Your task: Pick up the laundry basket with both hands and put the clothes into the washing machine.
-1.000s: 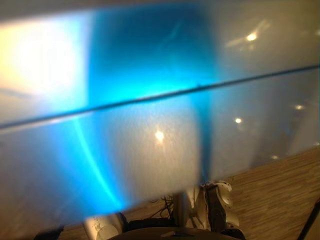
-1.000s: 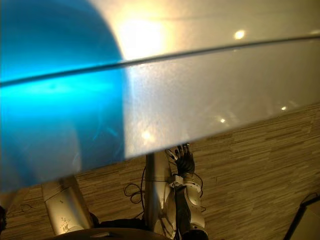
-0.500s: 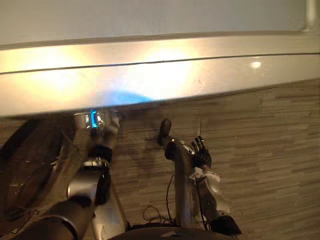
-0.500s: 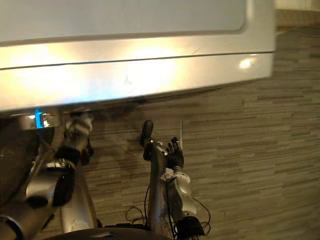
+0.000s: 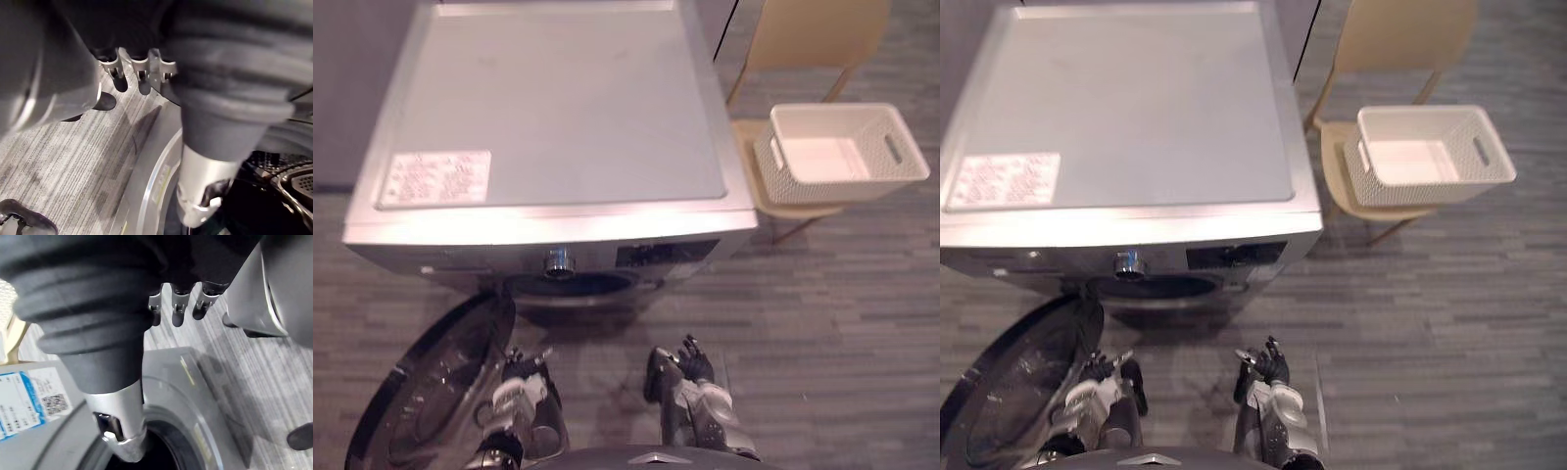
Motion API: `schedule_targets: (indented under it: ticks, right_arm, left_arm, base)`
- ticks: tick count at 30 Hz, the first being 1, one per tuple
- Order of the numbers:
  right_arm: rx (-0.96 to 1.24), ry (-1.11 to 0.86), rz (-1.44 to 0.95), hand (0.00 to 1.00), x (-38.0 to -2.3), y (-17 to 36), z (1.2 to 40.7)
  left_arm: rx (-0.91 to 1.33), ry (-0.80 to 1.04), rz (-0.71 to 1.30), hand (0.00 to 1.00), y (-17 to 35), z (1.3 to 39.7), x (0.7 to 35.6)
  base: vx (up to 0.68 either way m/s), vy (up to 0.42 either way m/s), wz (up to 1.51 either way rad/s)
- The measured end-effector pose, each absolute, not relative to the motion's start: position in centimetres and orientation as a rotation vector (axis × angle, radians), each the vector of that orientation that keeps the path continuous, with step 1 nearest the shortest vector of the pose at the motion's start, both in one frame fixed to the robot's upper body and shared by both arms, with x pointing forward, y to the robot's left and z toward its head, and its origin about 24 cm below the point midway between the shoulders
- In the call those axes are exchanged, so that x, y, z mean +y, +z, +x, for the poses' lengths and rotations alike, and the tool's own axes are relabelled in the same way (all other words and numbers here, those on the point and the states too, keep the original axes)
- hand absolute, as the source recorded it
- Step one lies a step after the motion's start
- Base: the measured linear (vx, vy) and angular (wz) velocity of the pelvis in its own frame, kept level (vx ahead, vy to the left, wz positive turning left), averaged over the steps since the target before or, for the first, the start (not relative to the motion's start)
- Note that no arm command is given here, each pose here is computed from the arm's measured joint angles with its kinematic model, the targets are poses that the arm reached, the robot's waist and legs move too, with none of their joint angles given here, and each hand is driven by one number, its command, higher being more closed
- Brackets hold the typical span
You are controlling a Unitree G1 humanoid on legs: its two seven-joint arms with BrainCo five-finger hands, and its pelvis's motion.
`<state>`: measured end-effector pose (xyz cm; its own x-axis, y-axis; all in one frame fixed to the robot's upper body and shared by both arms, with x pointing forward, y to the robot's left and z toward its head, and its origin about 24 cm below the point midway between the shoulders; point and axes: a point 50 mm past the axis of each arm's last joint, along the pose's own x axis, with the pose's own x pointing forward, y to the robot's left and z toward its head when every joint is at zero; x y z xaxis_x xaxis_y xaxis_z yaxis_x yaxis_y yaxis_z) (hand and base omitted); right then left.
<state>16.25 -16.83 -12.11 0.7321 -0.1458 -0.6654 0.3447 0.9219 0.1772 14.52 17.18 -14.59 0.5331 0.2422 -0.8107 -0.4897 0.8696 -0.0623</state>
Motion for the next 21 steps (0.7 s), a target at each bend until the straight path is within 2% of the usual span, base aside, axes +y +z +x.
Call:
schedule_targets:
  ticks: [6,11,14,15,18,21]
  right_arm:
    - [0.856,-0.350,0.197,0.00,-20.1,-14.1,13.6]
    - [0.926,-0.382,0.188,0.00,-20.8,-14.7,13.5]
    - [0.905,-0.403,0.173,0.00,-21.7,-14.4,13.7]
    - [0.911,-0.413,0.165,0.00,-22.1,-14.4,13.6]
    - [0.965,-0.358,0.189,0.00,-19.8,-15.1,13.2]
    - [0.970,-0.356,0.180,0.00,-20.1,-15.1,13.7]
  left_arm:
    - [0.965,0.419,-0.294,0.00,-15.3,12.9,16.5]
    - [0.916,0.405,-0.246,0.00,-14.7,13.4,17.4]
    - [0.771,0.402,-0.284,0.00,-12.8,15.5,17.3]
    - [0.654,0.368,-0.287,0.00,-10.8,17.7,17.1]
    - [0.436,0.342,-0.284,0.00,-6.7,19.7,17.6]
    - [0.229,0.252,-0.341,0.00,-1.9,21.0,15.7]
  base:
    - [0.09,0.000,0.73]
    - [-0.04,0.066,0.35]
    - [-0.06,0.255,0.00]
    - [-0.04,0.262,0.29]
    - [0.02,0.078,0.46]
    - [-0.08,0.228,0.71]
